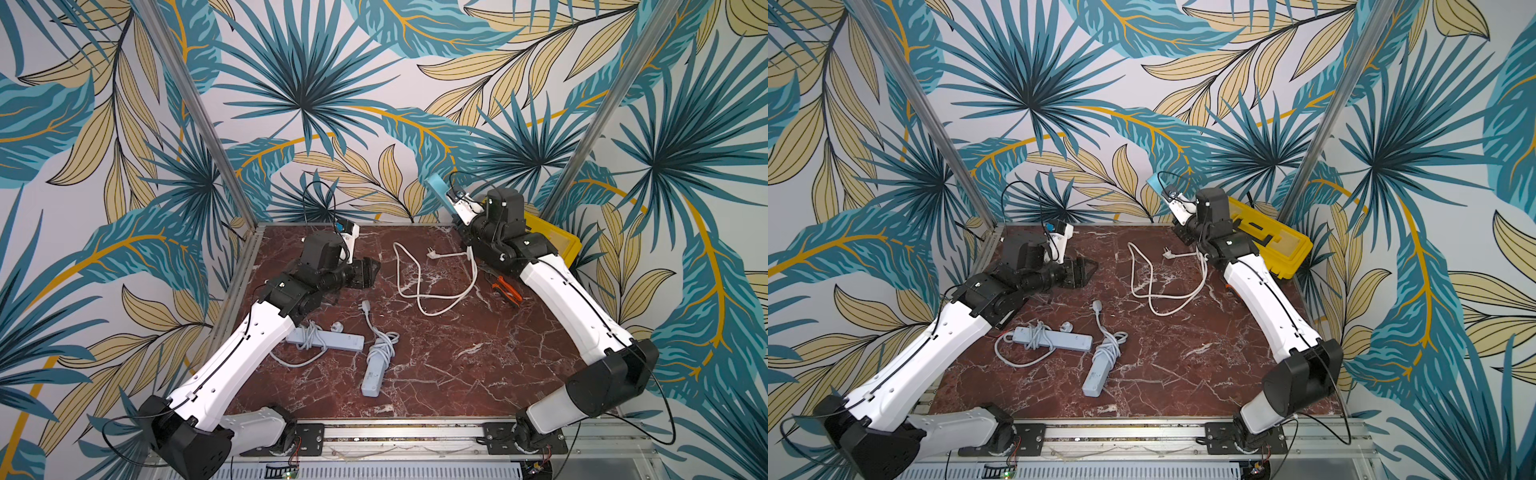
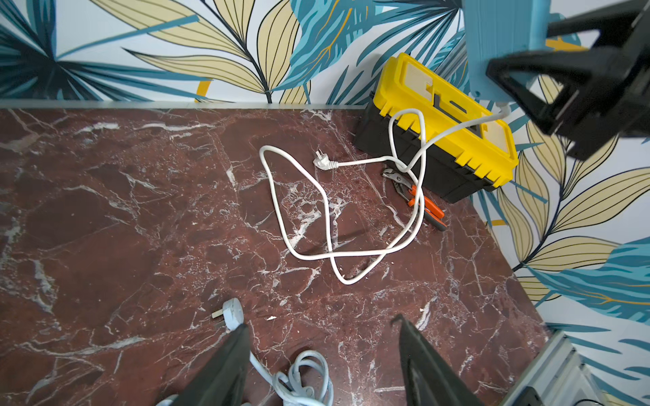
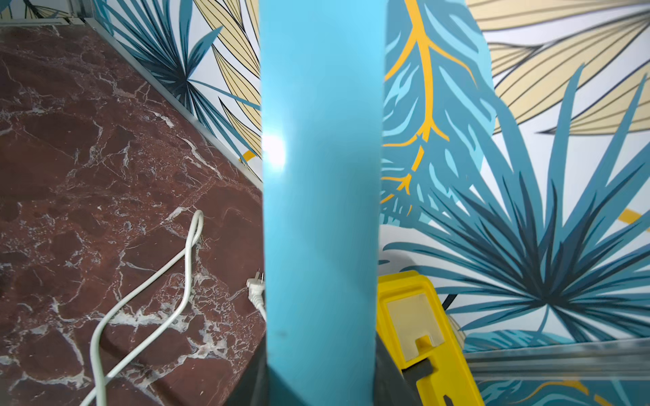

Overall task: Wrap the cord around the power strip
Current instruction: Pick up the power strip from the center of the board.

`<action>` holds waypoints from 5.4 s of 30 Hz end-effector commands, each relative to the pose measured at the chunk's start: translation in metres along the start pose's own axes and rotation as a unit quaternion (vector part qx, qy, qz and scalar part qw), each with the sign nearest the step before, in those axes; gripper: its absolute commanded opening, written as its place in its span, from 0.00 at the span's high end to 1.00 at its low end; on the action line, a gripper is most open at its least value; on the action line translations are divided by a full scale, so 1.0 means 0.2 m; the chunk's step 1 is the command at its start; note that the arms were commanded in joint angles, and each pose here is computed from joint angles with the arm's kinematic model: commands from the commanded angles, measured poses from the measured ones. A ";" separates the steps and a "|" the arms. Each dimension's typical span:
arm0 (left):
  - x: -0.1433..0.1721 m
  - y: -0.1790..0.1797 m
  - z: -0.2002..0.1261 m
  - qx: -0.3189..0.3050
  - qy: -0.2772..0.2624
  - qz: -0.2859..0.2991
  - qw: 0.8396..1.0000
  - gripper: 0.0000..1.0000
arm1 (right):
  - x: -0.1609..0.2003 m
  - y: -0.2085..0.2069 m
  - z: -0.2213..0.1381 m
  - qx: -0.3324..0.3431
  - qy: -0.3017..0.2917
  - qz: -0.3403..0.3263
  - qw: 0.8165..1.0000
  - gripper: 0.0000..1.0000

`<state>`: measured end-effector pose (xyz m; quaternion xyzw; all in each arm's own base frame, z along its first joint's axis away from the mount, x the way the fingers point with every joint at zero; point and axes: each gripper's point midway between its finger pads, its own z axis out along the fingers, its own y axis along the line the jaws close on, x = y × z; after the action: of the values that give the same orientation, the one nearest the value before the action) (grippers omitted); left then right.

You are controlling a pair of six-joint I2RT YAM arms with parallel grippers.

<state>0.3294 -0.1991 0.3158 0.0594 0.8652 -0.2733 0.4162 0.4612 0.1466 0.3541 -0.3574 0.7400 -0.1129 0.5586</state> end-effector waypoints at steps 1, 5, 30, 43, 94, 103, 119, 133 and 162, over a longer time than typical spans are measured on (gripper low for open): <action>-0.06 -0.02 -0.04 0.039 0.006 -0.047 0.998 0.33 | -0.08 -0.03 -0.04 0.062 -0.060 -0.090 0.992 1.00; -0.06 -0.04 -0.03 0.068 0.021 -0.078 0.994 0.35 | -0.08 0.17 -0.15 0.061 -0.096 -0.138 0.984 1.00; 0.29 -0.20 0.08 0.248 0.233 -0.205 0.918 0.27 | 0.11 0.84 -0.45 0.106 -0.188 -0.371 0.903 0.98; 0.35 -0.25 0.20 0.232 0.235 -0.233 0.915 0.34 | 0.09 0.84 -0.40 0.110 -0.180 -0.362 0.908 0.90; -0.50 -0.49 0.23 0.266 -0.228 -0.208 0.913 0.89 | -0.02 0.28 -0.35 -0.177 -0.119 0.771 0.600 0.25; -0.35 -0.57 0.26 0.272 -0.213 -0.258 0.902 0.90 | -0.01 0.30 -0.12 -0.196 -0.139 0.822 0.517 0.23; -0.14 -0.60 0.24 0.289 -0.161 -0.283 0.901 0.40 | 0.09 0.20 -0.06 -0.117 -0.179 0.813 0.542 0.69; 0.14 -0.45 0.24 0.325 0.049 -0.189 0.925 0.23 | -0.15 0.38 -0.32 -0.290 -0.144 0.674 0.664 0.76; -0.18 -0.59 0.22 0.339 -0.029 -0.152 0.928 1.00 | 0.10 0.42 -0.42 -0.215 -0.119 0.645 0.724 0.26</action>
<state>0.3337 -0.3309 0.3268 0.0470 0.7410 -0.6094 0.2781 0.3533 0.1887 0.3581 0.0959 0.6685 0.5643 0.4749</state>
